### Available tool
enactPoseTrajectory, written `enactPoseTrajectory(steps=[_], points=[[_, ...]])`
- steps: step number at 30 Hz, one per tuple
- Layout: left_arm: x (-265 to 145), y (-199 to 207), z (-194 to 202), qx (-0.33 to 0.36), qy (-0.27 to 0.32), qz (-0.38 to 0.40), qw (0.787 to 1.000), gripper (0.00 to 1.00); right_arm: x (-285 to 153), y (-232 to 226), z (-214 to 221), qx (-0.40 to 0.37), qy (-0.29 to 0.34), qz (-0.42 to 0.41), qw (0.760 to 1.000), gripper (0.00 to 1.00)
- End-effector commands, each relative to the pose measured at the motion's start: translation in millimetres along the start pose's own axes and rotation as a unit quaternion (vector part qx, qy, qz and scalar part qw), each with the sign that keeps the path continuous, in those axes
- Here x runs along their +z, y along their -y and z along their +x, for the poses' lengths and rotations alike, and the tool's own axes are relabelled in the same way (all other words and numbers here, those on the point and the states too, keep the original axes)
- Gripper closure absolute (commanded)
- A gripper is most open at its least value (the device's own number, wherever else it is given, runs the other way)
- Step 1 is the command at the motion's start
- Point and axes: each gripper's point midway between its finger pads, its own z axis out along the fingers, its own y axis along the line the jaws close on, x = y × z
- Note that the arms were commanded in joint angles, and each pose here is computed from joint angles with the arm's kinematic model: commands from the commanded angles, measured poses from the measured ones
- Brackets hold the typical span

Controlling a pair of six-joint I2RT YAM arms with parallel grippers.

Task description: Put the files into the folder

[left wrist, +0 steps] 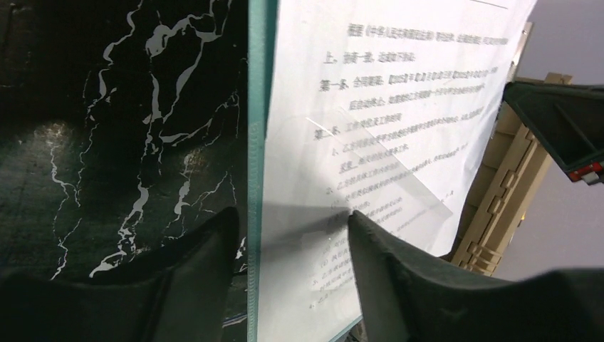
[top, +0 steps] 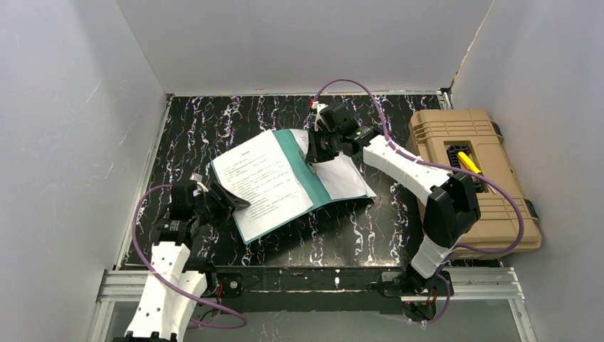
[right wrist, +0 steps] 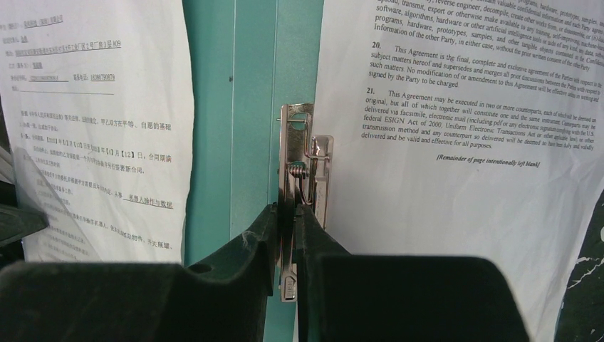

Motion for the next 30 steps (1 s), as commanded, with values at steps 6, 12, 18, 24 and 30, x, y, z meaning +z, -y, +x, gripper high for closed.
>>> enactPoseTrajectory(steps=[6,12,18,24,30], points=[[-19,18,8,0.011,-0.01,0.033,0.999,0.92,-16,-6,-7,0.003,0.028,-0.016,0.999,0.99],[-32,26,7,0.027,-0.003,0.038,0.999,1.0,-10,-2,11,-0.001,0.004,-0.02,1.0,0.99],[-47,36,6,0.061,-0.008,0.032,0.998,1.0,-4,4,37,-0.007,-0.032,-0.025,0.999,0.88],[-61,45,6,0.094,-0.016,0.029,0.995,1.0,-9,15,38,-0.017,-0.021,0.001,1.0,0.53],[-71,41,1,0.131,-0.014,-0.006,0.991,1.0,-13,26,40,-0.011,-0.014,0.012,1.0,0.32]])
